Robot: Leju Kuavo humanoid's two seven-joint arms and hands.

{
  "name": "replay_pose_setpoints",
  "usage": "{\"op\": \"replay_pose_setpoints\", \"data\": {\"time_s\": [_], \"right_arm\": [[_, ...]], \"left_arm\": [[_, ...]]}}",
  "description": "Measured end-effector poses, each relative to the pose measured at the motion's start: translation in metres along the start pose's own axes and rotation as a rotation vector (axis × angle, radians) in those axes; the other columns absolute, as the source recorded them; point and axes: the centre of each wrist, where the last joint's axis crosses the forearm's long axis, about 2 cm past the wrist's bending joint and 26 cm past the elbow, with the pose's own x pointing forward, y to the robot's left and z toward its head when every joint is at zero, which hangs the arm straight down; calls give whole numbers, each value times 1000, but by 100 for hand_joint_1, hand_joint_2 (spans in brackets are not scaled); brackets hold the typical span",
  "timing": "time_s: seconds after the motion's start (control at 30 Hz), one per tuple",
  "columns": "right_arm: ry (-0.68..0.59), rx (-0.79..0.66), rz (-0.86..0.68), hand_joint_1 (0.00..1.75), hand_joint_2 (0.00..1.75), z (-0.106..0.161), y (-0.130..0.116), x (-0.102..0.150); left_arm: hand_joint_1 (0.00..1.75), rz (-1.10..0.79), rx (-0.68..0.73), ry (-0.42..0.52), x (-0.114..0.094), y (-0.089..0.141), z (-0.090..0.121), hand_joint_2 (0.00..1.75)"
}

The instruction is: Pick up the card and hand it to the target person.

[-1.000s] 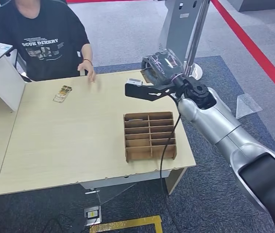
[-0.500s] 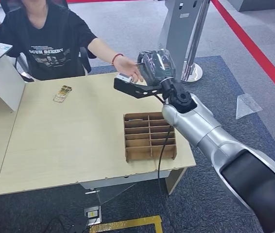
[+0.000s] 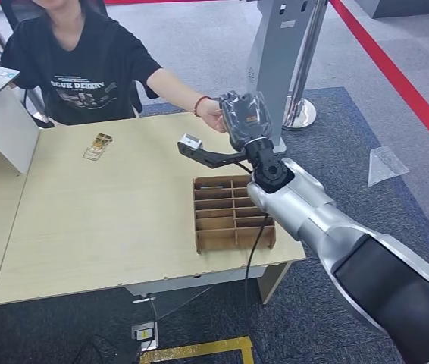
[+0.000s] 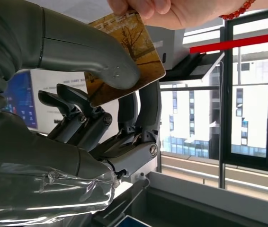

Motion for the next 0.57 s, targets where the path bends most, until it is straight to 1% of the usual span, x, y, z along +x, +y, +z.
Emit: {"op": "replay_pose_setpoints", "data": {"time_s": [0.17,0.2,0.3,0.33,0.57], "right_arm": [[-37,-2,0,175,175,3,4,0],[-44,-5,-4,153,175,3,4,0],[-61,-12,-18,22,175,4,4,1],[-67,-9,-25,0,175,4,4,2],[-87,3,-63,0,175,4,4,5]], "left_arm": [[0,-4,-3,-1,0,0,0,175],[0,-4,-4,-1,0,0,0,175],[0,-8,-6,-2,0,0,0,175],[0,-9,-6,-2,0,0,0,175],[0,2,2,0,-1,0,0,175]]}}
